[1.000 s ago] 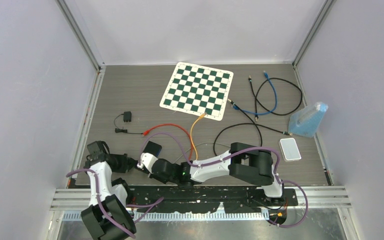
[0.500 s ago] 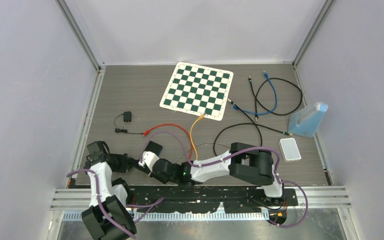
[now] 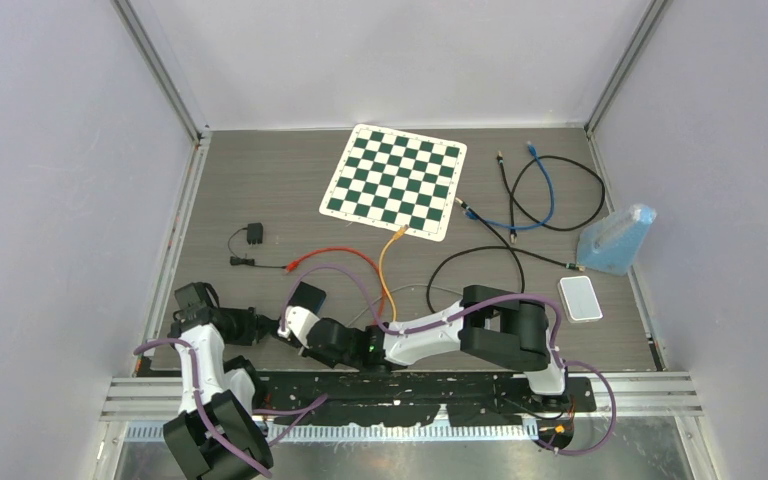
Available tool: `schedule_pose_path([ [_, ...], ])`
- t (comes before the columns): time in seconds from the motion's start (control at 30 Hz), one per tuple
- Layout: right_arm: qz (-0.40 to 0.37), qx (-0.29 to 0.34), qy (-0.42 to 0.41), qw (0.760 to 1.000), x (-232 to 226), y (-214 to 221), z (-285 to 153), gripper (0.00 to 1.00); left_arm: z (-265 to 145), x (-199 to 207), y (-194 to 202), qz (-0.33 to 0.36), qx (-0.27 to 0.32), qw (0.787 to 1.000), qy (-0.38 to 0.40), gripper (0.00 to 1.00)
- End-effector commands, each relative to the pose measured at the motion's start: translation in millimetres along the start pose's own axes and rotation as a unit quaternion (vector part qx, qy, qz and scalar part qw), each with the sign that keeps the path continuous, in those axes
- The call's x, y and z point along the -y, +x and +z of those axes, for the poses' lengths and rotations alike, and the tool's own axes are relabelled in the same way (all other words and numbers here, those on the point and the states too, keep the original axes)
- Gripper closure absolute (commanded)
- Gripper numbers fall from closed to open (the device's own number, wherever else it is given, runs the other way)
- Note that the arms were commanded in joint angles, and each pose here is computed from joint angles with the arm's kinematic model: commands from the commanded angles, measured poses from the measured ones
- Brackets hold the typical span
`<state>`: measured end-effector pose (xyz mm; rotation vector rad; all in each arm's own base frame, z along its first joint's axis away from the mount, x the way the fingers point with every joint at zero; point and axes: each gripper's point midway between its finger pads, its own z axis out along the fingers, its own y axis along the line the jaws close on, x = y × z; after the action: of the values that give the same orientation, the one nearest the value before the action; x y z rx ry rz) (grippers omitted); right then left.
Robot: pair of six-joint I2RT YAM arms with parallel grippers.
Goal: Insert the plug into the switch port
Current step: Insert the connector into the switch port.
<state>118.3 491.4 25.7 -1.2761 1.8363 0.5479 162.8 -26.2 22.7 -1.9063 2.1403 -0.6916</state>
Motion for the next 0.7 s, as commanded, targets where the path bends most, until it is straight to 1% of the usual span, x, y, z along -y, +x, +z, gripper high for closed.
schedule_pose_path([
  [0.0, 0.012, 0.111, 0.017, 0.994, 8, -75, -9, 0.95, -4, -12, 27, -0.027, -0.066, 0.997, -0.017, 1.00],
  [0.2, 0.013, 0.114, 0.015, 0.993, 5, -76, -2, 0.95, -4, -12, 29, -0.029, -0.069, 0.997, -0.016, 1.00],
  [0.5, -0.044, 0.100, 0.032, 0.994, 11, -74, 5, 0.95, -5, -10, 32, -0.032, -0.079, 0.996, -0.010, 1.00],
  [0.67, -0.055, 0.098, 0.037, 0.993, 13, -74, 8, 0.95, -4, -10, 33, -0.033, -0.083, 0.996, -0.009, 1.00],
])
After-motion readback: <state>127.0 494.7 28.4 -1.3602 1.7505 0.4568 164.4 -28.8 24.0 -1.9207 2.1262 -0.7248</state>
